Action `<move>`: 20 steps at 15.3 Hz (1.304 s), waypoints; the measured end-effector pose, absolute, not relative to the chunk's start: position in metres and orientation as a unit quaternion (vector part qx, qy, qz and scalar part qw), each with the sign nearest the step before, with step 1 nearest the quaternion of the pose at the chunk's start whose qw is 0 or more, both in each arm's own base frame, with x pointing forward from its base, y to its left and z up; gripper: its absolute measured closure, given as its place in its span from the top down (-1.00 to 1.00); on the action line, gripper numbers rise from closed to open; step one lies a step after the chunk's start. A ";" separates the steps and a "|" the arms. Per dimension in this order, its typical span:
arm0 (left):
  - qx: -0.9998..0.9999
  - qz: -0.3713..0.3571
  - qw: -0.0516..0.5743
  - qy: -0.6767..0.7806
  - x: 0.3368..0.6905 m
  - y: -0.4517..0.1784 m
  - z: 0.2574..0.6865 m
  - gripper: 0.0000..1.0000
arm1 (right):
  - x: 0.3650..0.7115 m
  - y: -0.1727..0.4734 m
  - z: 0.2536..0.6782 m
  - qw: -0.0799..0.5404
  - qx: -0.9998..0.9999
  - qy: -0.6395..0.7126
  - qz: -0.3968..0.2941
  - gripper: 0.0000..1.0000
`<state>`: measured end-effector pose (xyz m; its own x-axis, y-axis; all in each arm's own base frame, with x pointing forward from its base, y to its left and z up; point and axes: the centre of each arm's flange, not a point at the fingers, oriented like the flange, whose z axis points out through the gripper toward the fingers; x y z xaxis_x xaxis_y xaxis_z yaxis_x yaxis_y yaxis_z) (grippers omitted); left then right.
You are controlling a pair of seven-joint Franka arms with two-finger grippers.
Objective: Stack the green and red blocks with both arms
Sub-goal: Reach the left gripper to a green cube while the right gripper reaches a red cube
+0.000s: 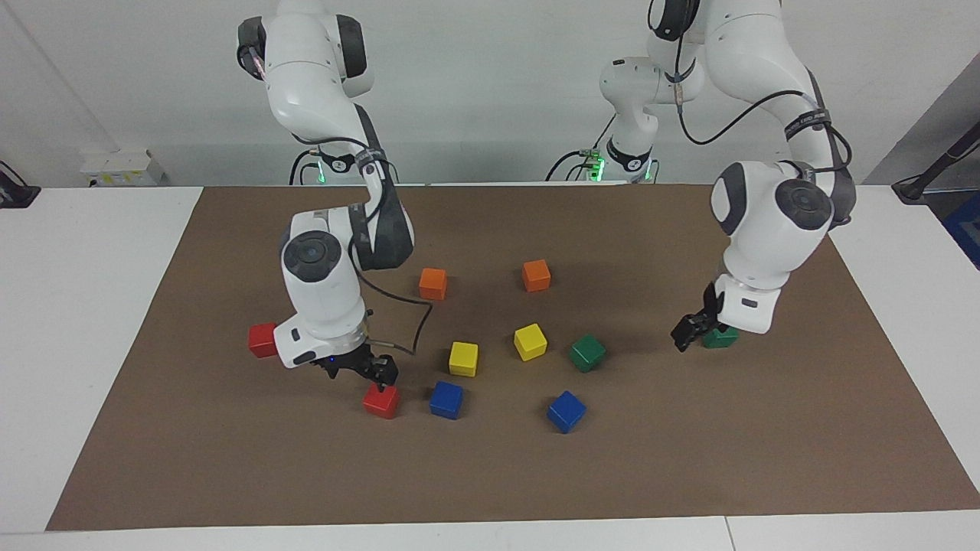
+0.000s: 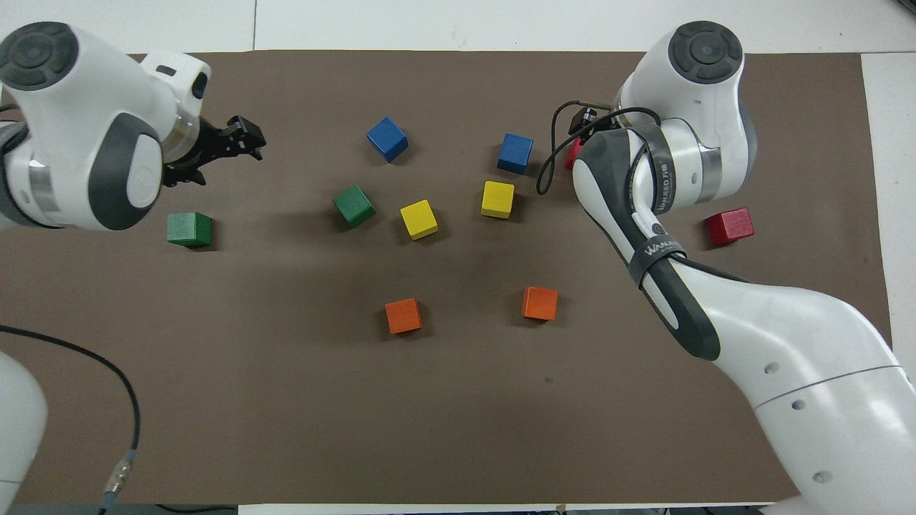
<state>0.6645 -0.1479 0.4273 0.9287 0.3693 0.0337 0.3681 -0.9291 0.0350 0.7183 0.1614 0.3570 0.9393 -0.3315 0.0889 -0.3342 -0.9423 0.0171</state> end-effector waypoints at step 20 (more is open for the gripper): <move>0.964 0.034 0.019 0.262 0.620 -0.270 0.317 1.00 | 0.724 0.176 0.294 0.016 0.980 -0.190 0.059 0.10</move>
